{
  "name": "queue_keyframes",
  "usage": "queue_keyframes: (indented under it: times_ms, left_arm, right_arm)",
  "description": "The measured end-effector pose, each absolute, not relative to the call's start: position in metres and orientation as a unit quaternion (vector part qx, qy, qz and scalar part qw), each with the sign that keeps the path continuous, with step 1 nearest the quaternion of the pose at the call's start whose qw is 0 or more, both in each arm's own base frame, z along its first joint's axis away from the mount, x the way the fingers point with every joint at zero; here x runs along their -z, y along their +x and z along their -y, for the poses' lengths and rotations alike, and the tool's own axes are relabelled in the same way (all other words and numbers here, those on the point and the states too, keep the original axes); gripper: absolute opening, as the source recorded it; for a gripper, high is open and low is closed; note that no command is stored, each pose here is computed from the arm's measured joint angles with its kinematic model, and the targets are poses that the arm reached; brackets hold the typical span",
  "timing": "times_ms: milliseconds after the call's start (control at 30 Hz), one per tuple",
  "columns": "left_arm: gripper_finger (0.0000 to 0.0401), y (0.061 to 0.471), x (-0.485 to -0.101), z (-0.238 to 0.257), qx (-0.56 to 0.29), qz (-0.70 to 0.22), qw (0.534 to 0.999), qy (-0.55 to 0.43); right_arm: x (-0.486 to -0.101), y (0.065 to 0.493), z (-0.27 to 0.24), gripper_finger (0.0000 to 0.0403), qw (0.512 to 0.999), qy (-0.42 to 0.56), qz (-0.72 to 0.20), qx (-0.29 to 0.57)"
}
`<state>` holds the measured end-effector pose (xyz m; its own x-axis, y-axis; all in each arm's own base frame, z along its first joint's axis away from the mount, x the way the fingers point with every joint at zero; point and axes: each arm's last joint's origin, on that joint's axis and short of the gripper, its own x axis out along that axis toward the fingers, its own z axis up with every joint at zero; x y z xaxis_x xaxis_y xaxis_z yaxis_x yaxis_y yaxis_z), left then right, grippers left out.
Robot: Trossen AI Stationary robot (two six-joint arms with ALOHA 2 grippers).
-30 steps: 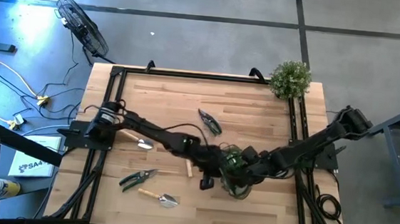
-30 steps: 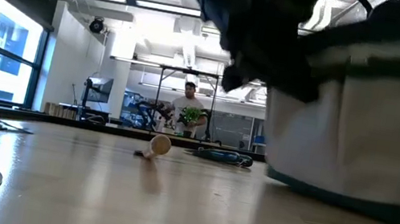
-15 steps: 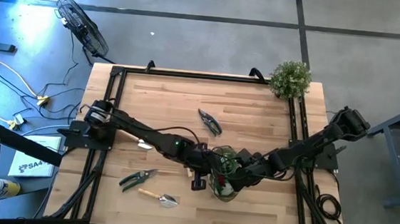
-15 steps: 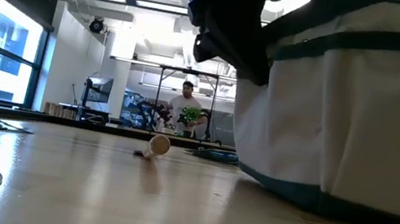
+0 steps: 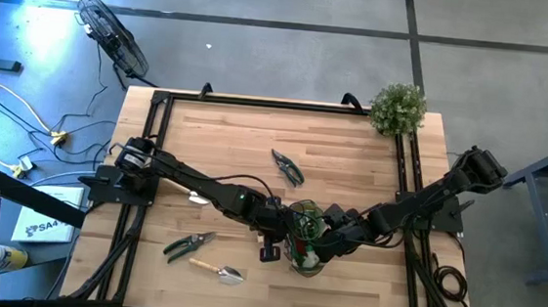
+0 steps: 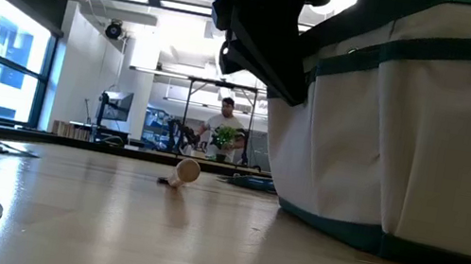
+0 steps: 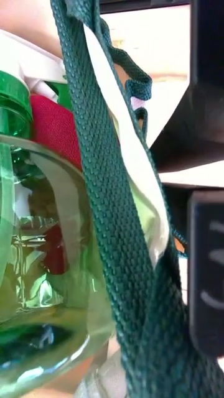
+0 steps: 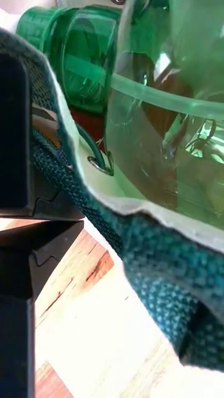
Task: Pick & Place Garden tools in Gardening bag
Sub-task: Move the gardening bag to the center of the table
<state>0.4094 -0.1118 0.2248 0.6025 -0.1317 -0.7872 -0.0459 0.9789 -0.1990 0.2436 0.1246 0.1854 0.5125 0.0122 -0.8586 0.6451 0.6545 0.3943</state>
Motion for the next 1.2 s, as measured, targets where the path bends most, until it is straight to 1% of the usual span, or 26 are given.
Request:
queue_keyframes:
  times_ms: [133,367,467,633,767,867,1033,1200]
  left_arm:
    - [0.0077,0.409,-0.225,0.112,0.024,-0.445,0.890,-0.100]
    - [0.0163,0.408,-0.224,0.111,0.023,-0.453,0.886,-0.099]
    - [0.0196,0.407,-0.223,0.112,0.026,-0.459,0.882,-0.100]
    - [0.0235,0.407,-0.223,0.112,0.026,-0.460,0.882,-0.102]
    - [0.0251,0.406,-0.222,0.111,0.027,-0.469,0.877,-0.101]
    - [0.0255,0.404,-0.221,0.111,0.028,-0.480,0.871,-0.100]
    - [0.0255,0.402,-0.221,0.111,0.027,-0.486,0.868,-0.099]
    - [0.0255,0.390,-0.240,0.107,0.021,-0.487,0.868,-0.093]
  right_arm:
    - [-0.185,0.244,-0.125,0.0003,0.790,0.363,-0.452,0.199]
    - [-0.186,0.244,-0.124,0.0008,0.795,0.357,-0.444,0.206]
    - [-0.185,0.244,-0.124,0.0026,0.796,0.354,-0.446,0.205]
    - [-0.185,0.244,-0.124,0.0075,0.796,0.354,-0.446,0.205]
    - [-0.185,0.243,-0.124,0.0109,0.794,0.356,-0.451,0.201]
    - [-0.185,0.243,-0.125,0.0119,0.788,0.363,-0.457,0.197]
    - [-0.186,0.240,-0.124,0.0112,0.777,0.372,-0.469,0.197]
    - [-0.193,0.230,-0.119,0.0097,0.758,0.383,-0.475,0.228]
